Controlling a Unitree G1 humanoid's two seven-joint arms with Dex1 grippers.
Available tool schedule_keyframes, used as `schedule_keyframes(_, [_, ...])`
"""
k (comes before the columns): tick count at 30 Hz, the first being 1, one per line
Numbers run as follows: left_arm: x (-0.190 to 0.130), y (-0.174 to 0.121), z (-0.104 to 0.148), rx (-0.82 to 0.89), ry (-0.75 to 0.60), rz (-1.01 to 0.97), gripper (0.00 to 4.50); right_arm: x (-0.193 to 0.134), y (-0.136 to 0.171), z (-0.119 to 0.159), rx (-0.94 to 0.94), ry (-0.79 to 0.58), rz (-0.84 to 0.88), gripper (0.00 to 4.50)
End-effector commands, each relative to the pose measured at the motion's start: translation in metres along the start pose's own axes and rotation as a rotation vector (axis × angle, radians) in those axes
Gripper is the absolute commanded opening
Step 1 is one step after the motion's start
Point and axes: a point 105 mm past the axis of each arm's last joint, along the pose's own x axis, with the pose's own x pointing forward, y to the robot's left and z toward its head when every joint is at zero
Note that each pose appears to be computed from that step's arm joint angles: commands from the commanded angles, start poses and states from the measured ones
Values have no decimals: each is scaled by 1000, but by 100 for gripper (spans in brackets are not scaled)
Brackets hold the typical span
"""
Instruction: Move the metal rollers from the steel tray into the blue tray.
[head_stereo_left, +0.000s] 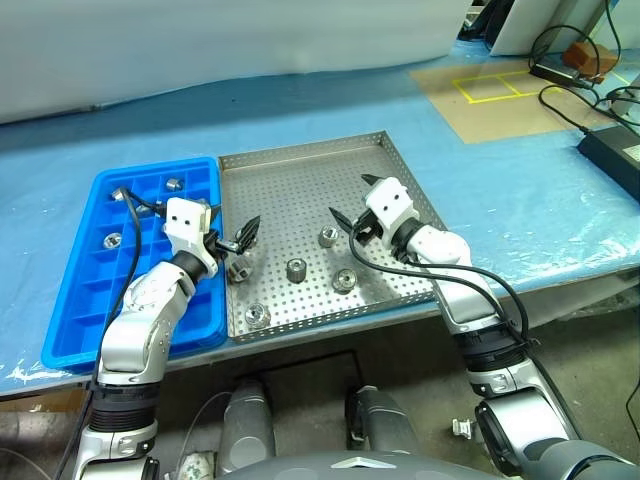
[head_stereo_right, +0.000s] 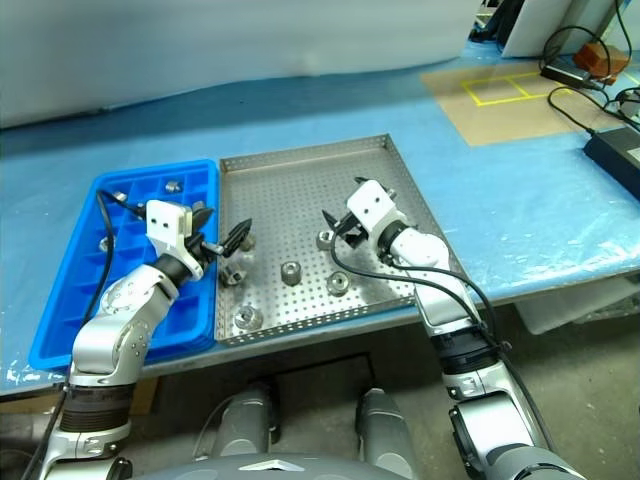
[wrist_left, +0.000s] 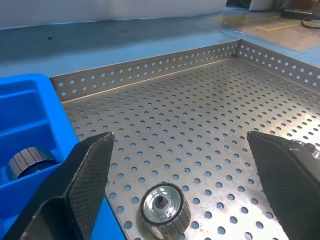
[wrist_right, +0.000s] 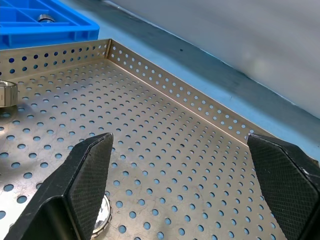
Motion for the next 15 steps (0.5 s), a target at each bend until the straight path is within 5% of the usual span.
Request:
schedule_keyframes(1, [0,-5,15,33,-48,-11,450,1,-2,14,-27,-50,-9,448])
schedule_keyframes(15, [1,12,-11,27,-26,12,450,3,-2,14,-37,-54,-8,448])
